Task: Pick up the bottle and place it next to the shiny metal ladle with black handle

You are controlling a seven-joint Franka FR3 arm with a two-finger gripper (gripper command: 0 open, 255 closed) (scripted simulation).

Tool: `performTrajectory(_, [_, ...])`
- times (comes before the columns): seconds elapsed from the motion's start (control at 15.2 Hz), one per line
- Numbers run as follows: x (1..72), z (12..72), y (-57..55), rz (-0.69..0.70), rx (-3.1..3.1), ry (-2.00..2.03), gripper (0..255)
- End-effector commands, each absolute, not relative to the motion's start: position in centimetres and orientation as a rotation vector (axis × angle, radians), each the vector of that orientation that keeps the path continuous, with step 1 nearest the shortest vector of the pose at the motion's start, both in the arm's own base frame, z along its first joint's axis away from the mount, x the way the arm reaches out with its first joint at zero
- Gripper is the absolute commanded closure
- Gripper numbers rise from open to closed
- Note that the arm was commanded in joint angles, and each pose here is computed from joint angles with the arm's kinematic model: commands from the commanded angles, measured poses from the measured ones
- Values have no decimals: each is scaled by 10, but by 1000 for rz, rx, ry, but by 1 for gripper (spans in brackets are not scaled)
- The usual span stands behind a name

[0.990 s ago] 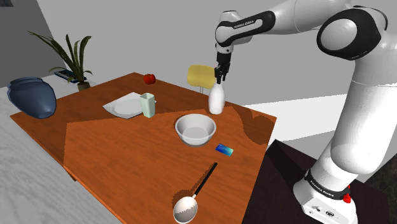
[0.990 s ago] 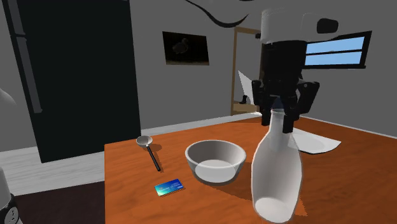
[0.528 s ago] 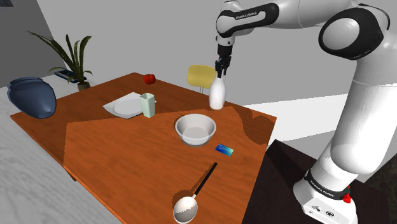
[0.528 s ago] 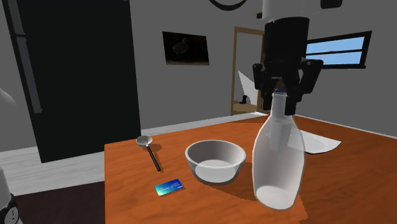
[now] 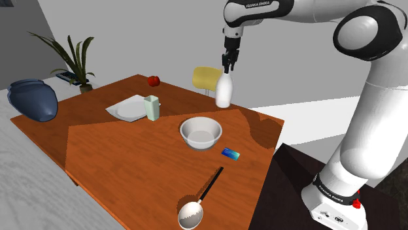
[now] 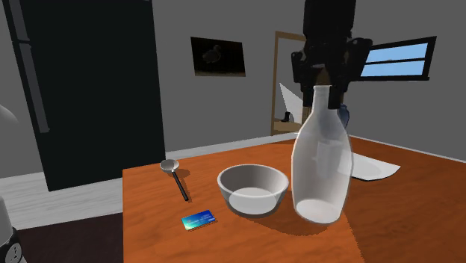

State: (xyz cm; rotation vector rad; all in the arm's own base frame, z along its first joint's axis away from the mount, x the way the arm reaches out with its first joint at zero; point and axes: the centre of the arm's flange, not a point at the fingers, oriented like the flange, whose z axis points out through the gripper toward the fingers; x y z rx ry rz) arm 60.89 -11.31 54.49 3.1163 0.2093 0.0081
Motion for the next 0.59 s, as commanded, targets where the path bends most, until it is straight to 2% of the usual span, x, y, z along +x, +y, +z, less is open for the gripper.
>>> performTrajectory(0.0, [593,558,-100,10,3116,209,255])
performTrajectory(0.53, [528,610,-35,10,3116,209,255])
